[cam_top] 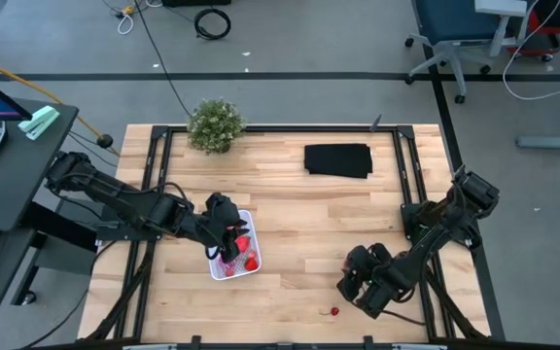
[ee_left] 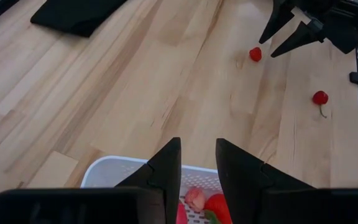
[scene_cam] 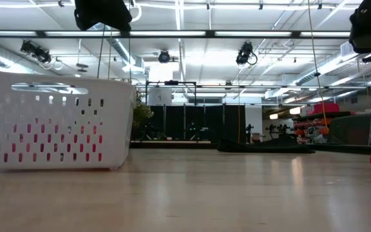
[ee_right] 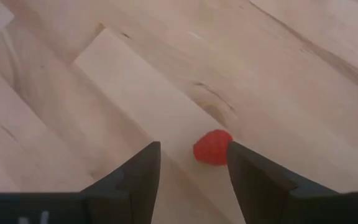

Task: Pick and placing Produce into tupperware
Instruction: Put the strawberry into the white bin

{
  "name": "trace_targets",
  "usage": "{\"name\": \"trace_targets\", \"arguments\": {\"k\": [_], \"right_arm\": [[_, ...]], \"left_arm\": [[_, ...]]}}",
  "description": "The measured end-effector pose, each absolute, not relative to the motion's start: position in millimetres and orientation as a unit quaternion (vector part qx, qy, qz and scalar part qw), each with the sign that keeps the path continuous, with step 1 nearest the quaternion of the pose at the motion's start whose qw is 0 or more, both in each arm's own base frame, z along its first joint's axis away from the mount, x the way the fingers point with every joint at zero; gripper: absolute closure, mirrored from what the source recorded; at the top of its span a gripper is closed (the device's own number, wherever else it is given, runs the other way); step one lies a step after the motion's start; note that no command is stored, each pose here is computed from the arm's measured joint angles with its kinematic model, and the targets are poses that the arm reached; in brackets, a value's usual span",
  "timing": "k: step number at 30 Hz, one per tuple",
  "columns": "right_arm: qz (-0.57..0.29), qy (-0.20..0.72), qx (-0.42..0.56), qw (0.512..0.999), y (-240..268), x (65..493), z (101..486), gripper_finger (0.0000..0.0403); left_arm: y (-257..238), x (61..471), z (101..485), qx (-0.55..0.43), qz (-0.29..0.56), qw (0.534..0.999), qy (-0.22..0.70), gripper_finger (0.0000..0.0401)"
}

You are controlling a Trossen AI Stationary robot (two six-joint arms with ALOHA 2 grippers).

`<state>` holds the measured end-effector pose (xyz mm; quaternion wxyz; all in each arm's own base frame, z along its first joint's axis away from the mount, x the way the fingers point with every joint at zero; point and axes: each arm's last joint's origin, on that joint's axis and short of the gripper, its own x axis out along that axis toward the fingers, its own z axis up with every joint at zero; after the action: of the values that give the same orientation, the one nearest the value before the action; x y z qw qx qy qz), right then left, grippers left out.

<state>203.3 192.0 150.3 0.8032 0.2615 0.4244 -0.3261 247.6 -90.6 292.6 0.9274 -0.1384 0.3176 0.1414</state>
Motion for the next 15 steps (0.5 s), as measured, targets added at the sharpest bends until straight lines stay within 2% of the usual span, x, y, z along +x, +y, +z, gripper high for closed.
{"name": "trace_targets", "arguments": {"k": [15], "right_arm": [[-0.321,0.393,0.229,0.831,193.5,201.4,151.7,0.0213]], "left_arm": [[-90.7,247.6,292.4,-0.138,0.141,0.927,0.318,0.0294]]}}
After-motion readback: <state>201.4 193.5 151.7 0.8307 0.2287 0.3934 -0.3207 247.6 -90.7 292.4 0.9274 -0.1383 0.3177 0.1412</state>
